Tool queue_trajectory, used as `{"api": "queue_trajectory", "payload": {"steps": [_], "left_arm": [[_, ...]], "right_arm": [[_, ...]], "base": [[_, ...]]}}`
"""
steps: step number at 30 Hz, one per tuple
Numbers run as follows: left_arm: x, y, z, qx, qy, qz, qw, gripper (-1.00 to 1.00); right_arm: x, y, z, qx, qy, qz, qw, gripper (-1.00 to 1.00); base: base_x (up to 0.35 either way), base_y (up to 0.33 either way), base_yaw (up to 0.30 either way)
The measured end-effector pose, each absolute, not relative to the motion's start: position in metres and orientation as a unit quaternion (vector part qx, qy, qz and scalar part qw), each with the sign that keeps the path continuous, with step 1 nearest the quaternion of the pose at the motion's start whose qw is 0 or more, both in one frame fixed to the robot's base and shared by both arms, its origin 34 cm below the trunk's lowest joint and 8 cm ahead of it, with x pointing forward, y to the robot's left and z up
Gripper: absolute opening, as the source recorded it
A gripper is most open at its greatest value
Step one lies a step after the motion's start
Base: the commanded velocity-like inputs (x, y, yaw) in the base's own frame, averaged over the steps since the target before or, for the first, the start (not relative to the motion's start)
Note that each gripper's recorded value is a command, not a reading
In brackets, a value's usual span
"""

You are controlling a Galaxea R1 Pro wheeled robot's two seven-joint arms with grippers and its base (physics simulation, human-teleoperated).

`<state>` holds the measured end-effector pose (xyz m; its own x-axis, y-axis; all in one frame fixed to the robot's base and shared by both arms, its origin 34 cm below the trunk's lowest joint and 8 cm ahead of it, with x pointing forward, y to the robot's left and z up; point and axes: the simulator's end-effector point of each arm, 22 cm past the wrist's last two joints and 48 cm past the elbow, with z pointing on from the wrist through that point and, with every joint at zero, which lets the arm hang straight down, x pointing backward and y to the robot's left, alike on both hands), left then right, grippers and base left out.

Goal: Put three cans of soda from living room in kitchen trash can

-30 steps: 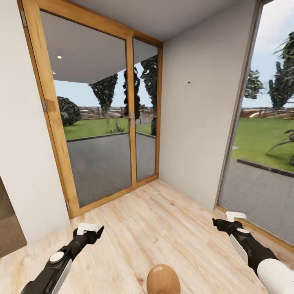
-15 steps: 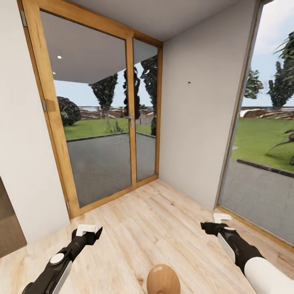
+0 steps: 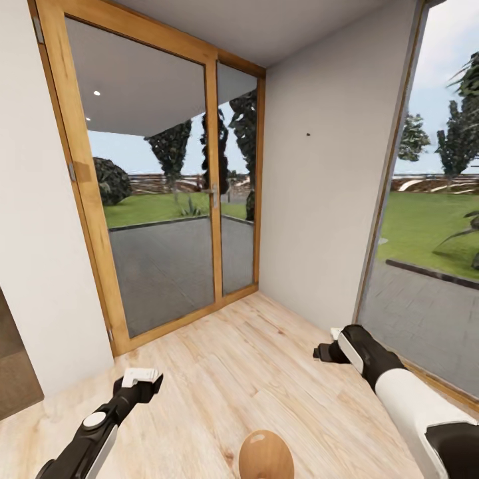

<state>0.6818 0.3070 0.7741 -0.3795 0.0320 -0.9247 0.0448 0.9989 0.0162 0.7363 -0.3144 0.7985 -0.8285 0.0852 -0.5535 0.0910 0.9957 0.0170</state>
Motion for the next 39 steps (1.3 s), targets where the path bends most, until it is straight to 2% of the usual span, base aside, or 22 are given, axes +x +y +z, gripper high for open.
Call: {"api": "queue_trajectory", "payload": {"steps": [15, 26, 39], "left_arm": [[0.677, 0.306, 0.763, 0.017, 0.844, -0.007, 0.536, 1.0], [0.677, 0.305, 0.763, 0.014, 0.845, -0.01, 0.535, 1.0], [0.677, 0.306, 0.763, 0.013, 0.845, -0.01, 0.535, 1.0]], "right_arm": [[0.758, -0.284, 0.863, 0.03, 0.964, 0.013, 0.264, 1.0], [0.745, -0.272, 0.839, 0.031, 0.972, 0.032, 0.23, 1.0], [0.744, -0.259, 0.839, 0.016, 0.971, 0.057, 0.23, 1.0]], "base": [[0.0, 0.0, 0.0], [0.0, 0.0, 0.0], [0.0, 0.0, 0.0]]}}
